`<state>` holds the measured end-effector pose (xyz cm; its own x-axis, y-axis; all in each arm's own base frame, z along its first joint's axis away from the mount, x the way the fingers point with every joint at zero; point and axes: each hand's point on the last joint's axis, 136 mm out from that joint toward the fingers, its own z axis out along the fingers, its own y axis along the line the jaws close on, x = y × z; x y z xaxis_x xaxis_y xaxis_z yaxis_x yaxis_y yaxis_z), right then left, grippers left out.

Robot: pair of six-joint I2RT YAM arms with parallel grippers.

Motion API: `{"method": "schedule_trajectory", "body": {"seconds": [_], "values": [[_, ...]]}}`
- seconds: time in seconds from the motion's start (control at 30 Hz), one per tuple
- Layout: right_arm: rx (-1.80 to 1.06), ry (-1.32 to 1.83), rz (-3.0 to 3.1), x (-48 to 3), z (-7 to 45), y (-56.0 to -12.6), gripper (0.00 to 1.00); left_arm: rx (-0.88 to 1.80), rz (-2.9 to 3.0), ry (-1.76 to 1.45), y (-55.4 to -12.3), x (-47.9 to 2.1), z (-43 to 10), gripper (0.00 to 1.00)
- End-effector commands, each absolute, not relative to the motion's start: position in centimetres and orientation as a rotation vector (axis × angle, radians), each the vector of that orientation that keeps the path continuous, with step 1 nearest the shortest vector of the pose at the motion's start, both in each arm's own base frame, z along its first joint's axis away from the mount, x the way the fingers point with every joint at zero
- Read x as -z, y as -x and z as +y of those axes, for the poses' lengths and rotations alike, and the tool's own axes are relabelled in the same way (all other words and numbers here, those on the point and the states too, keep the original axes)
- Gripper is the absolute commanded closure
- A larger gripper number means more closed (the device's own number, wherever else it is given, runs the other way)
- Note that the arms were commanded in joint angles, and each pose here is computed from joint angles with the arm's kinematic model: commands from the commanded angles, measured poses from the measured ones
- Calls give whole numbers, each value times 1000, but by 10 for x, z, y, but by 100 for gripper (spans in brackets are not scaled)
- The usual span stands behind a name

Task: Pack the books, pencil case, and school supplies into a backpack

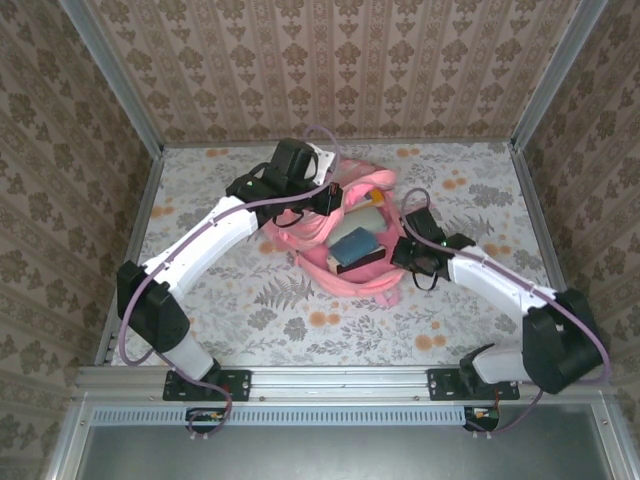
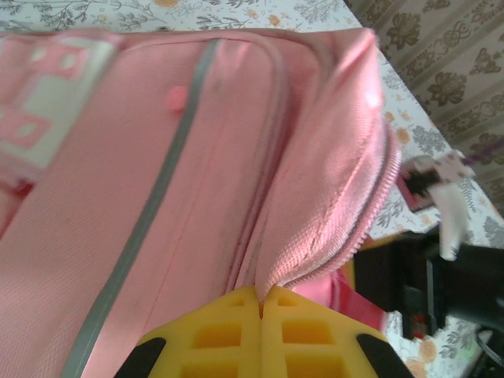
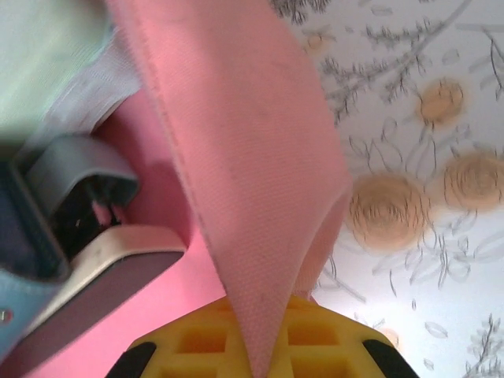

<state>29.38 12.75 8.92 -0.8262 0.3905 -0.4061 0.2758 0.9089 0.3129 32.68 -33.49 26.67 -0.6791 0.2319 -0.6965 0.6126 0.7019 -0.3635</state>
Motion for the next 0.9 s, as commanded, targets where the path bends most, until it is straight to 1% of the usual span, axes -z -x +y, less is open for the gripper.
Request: {"method": "schedule_trajectory", "body": {"seconds": [0.0, 0.2, 0.27, 0.3, 0.4, 0.47, 0.5, 0.57, 0.73, 0.87], "values": [[-433, -488, 2570, -90, 155, -277, 100, 572, 2279, -617, -349, -260, -304, 100], [-476, -346, 2649, -77, 207, -264, 95, 503, 2333, -579, -342, -237, -274, 100], [-445, -323, 2687, -68, 213, -265, 91, 491, 2343, -562, -340, -233, -265, 100], [-436, -311, 2690, -69, 214, -266, 84, 487, 2352, -557, -338, -229, -260, 100], [-401, -247, 2668, -80, 211, -270, 70, 466, 2367, -558, -331, -219, -249, 100], [-369, -210, 2650, -89, 205, -273, 58, 468, 2378, -553, -328, -213, -244, 100], [-362, -189, 2640, -93, 203, -274, 54, 471, 2383, -549, -326, -211, -242, 100], [-346, -179, 2615, -103, 193, -277, 49, 475, 2385, -543, -324, -211, -240, 100], [-329, -205, 2563, -118, 166, -286, 46, 501, 2369, -529, -323, -217, -241, 100], [-332, -241, 2515, -128, 146, -298, 46, 488, 2369, -521, -323, -219, -238, 100]]}}
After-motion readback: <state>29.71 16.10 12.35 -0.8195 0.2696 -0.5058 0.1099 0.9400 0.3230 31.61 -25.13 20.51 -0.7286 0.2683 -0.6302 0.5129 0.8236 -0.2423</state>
